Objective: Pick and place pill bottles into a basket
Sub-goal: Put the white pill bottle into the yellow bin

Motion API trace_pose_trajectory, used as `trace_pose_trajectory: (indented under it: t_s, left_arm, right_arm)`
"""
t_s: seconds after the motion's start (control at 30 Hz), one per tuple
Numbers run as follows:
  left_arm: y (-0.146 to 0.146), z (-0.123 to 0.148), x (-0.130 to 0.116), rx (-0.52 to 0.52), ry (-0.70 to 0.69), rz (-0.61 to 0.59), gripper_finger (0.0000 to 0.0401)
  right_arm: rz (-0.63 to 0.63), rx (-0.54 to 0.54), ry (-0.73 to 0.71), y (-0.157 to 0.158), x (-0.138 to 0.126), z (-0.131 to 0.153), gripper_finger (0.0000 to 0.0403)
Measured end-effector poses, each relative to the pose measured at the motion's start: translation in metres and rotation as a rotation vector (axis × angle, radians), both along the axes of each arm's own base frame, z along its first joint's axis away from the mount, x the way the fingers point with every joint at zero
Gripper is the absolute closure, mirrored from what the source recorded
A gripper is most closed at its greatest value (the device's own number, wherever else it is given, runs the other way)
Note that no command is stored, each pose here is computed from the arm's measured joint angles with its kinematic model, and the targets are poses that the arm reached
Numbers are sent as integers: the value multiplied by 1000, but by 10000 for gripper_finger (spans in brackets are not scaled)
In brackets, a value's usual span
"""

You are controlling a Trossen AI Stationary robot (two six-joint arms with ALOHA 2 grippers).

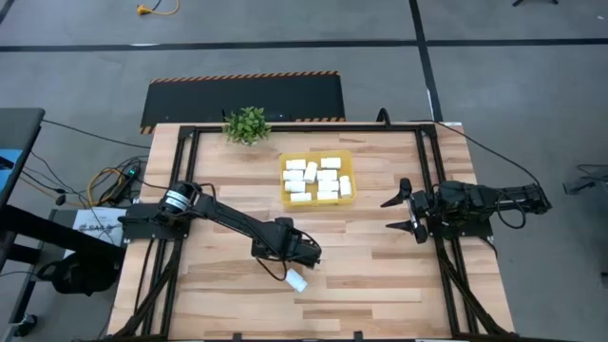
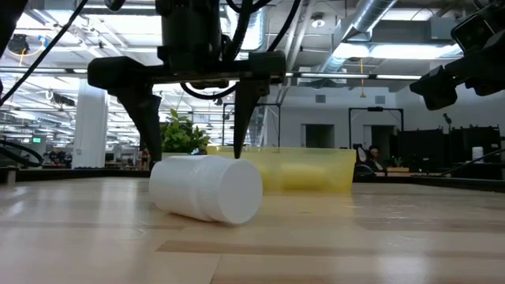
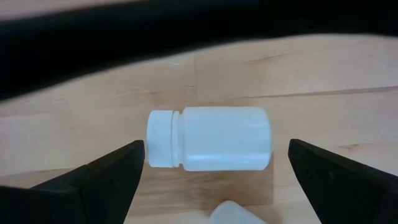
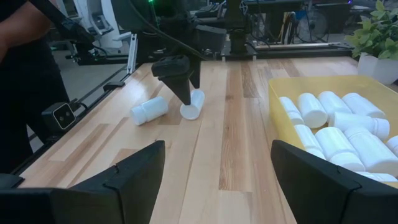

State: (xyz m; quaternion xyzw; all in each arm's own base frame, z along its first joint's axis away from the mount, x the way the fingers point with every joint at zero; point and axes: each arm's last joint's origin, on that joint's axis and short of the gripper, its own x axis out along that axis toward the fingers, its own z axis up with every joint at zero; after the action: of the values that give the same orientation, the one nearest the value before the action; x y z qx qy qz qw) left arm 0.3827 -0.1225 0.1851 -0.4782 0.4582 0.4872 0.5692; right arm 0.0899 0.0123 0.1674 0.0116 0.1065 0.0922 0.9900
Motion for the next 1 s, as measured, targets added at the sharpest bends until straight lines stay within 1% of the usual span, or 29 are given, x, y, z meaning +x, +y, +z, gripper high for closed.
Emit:
trace_pose_trajectory:
  t_s: [0.27,0.43,0.63,1.0]
  left_arm:
    - [3,-1,1,8,-3,9,16]
    - [5,-16,-5,-3,31,23,16]
    - [8,-17,-4,-9,26,25,16]
    - [8,-17,-2,-17,23,-54,16]
  right_arm:
    - [0,0,0,0,0,0,117]
    - [0,0,0,0,0,0,117]
    - [0,0,0,0,0,0,117]
    - [0,0,0,0,0,0,117]
